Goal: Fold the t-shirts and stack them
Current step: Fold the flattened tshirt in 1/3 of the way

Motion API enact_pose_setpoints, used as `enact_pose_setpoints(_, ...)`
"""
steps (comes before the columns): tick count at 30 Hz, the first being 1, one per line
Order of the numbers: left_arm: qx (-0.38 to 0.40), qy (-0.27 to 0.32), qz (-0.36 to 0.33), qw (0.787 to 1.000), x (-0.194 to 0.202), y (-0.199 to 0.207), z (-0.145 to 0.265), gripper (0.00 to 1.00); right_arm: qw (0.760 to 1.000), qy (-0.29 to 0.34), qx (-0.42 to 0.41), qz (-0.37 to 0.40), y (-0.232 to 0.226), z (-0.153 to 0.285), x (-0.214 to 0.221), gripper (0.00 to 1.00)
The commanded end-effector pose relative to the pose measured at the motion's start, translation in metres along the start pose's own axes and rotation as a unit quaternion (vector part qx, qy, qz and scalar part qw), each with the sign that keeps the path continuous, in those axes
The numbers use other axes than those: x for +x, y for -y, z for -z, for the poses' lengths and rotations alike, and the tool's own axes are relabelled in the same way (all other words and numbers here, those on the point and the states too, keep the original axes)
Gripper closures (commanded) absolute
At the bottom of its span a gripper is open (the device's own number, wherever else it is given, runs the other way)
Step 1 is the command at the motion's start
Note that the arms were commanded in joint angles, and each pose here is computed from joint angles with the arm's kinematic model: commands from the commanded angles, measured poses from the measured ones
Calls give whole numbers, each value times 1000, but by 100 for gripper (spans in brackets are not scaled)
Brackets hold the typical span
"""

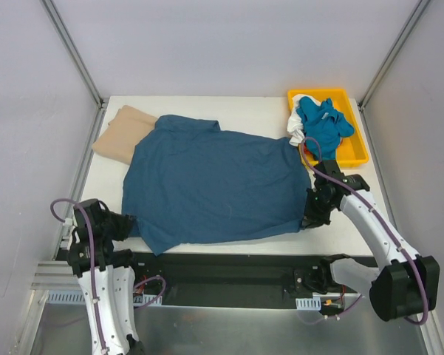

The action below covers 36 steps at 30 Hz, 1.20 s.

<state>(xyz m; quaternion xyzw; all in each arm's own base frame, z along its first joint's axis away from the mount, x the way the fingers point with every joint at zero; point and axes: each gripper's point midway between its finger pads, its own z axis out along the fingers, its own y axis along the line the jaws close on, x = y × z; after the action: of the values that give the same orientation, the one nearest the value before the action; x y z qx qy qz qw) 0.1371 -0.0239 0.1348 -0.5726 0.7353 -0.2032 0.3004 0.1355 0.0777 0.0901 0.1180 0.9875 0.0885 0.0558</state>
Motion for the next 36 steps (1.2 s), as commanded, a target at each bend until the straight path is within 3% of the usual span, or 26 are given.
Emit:
enact_pose_setpoints(1, 75, 13, -13, 997, -21, 53, -7, 100, 999, 53, -6, 4, -12, 14, -45, 91)
enact_pose_setpoints(7, 93, -8, -23, 995, -32, 91, -22, 100, 998, 61, -1, -4, -16, 22, -80, 91)
enact_pose_setpoints(12, 83, 23, -59, 994, -43, 118, -34, 100, 998, 54, -11, -11, -19, 18, -97, 91)
enact_pose_setpoints(22, 39, 17, -113, 993, -51, 162, -86, 100, 997, 58, -32, -29, -27, 4, -133, 92)
enact_pose_setpoints(26, 55, 20, -139, 989, -58, 188, -99, 100, 997, 58, -42, -34, -33, -5, -147, 91)
enact_pose_setpoints(36, 59, -33, -213, 975, -42, 227, -145, 100, 997, 53, -17, -51, -26, -22, -169, 88)
